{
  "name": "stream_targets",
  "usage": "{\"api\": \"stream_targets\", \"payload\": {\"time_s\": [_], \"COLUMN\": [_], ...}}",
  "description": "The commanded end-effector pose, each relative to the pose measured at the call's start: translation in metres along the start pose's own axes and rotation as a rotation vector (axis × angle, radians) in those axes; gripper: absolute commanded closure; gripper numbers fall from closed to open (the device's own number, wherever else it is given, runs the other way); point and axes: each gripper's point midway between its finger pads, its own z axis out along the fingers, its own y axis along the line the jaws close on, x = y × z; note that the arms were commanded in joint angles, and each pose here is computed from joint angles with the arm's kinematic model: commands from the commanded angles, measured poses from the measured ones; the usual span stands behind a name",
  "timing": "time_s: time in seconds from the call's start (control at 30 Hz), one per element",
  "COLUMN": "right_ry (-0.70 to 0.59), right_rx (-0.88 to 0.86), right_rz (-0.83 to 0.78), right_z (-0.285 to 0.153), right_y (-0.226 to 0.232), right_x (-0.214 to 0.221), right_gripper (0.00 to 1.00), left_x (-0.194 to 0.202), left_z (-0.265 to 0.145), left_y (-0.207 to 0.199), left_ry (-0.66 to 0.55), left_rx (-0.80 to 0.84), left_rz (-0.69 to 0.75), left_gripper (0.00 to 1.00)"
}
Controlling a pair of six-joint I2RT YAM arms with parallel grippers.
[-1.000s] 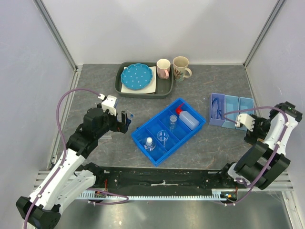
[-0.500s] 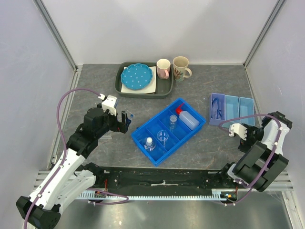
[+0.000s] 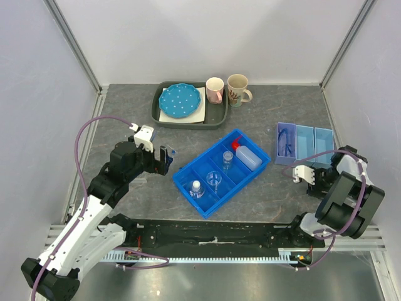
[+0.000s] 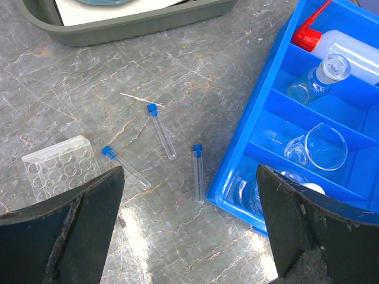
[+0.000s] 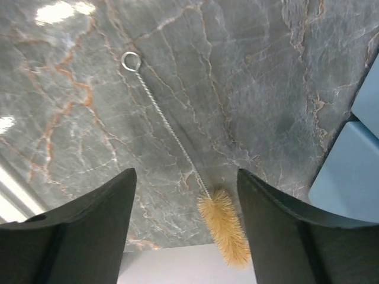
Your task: Organize the chemistry lab equipment
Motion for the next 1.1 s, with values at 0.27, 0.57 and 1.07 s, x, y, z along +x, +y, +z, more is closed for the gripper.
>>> {"api": "stream_targets", "payload": {"time_s": [0.27,0.57,1.07], "right_ry": [0.027,-0.007,-0.502], "right_rx": [-0.024,-0.043,0.184], "right_rz": [-0.189,-0.229,0.077], "right_z": [0.02,0.017,-0.113], "right_y": [-0.008,0.015,-0.033], "right_x": [0.004,-0.015,-0.131], "right_gripper": [0.59,0.99,1.0], "left_x": [-0.016,-0.021,-0.027], "left_z": [-0.002,-0.007,-0.014], "left_y": [-0.006,-0.008,-0.011], "left_ry": [-0.066,-0.089,-0.12], "left_rx": [0.04,0.052,0.064], "left_rz": [0.039,0.039,0.04], "left_gripper": [0.01,0.02,0.02]}}
